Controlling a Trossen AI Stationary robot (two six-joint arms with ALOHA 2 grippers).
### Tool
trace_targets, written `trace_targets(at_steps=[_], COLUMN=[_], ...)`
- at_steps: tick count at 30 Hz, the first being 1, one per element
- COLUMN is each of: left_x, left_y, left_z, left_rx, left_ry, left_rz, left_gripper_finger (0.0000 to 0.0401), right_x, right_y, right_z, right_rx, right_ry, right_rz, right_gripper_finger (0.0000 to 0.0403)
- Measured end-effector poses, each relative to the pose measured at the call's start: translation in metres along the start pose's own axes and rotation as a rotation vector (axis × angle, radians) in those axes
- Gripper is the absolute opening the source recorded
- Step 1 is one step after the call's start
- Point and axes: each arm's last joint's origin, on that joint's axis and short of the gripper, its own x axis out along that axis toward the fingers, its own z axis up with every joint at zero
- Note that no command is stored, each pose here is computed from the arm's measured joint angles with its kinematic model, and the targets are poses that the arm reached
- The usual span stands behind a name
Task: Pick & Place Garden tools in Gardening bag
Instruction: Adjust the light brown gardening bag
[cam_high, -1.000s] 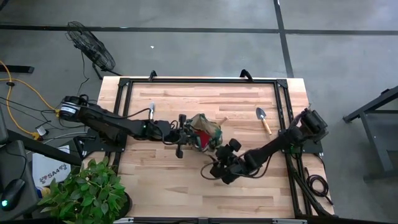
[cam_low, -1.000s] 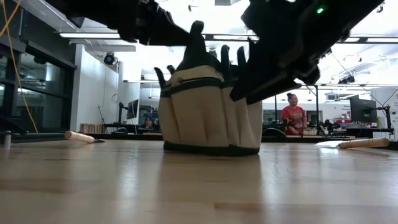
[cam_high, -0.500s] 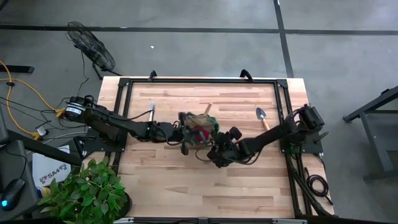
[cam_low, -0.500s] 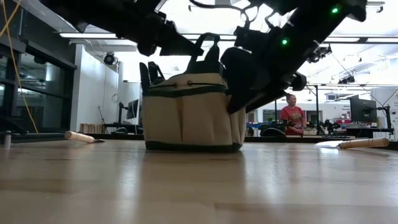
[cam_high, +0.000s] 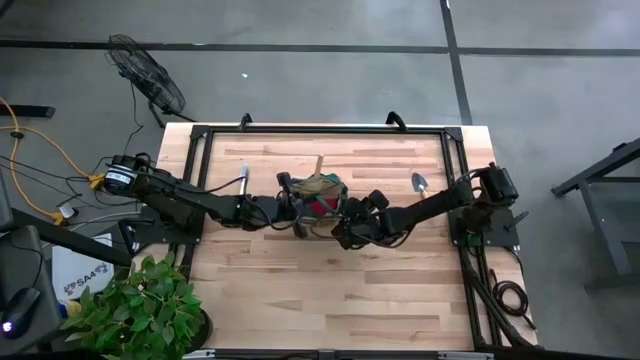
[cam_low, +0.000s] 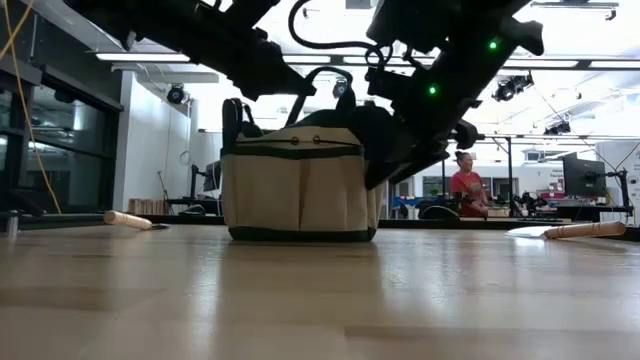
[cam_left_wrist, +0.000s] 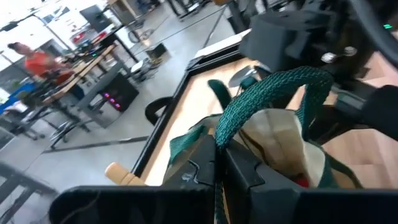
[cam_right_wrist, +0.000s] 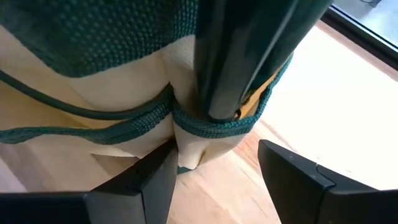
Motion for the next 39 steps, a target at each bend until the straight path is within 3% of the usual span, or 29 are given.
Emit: trace_targets(at_steps=[17, 29, 33, 39], left_x=[-0.003, -0.013, -0.015, -0.016], left_y=[0.005, 0.020, 0.024, 0.025], left_z=[0.006, 0.016, 0.017, 0.018], left_rx=[0.062, 0.068, 0.089, 0.084], left_ry=[-0.032, -0.025, -0.003, -0.008], left_rz=[0.010, 0.121, 0.179, 0.182], left_gripper_finger=[0.0043, 0.0215, 0.0241, 0.0246], right_x=[-0.009, -0.010, -0.013, -0.018], right_y=[0.007, 0.006, 0.008, 0.008], right_z=[-0.007, -0.009, -0.013, -0.021], right_rx=[-0.021, -0.015, -0.020, -0.003], right_ry=[0.019, 0.031, 0.055, 0.100], right_rz=[0.044, 0.042, 0.060, 0.054], right_gripper_finger=[0.0215, 0.0215, 0.0215, 0.0215])
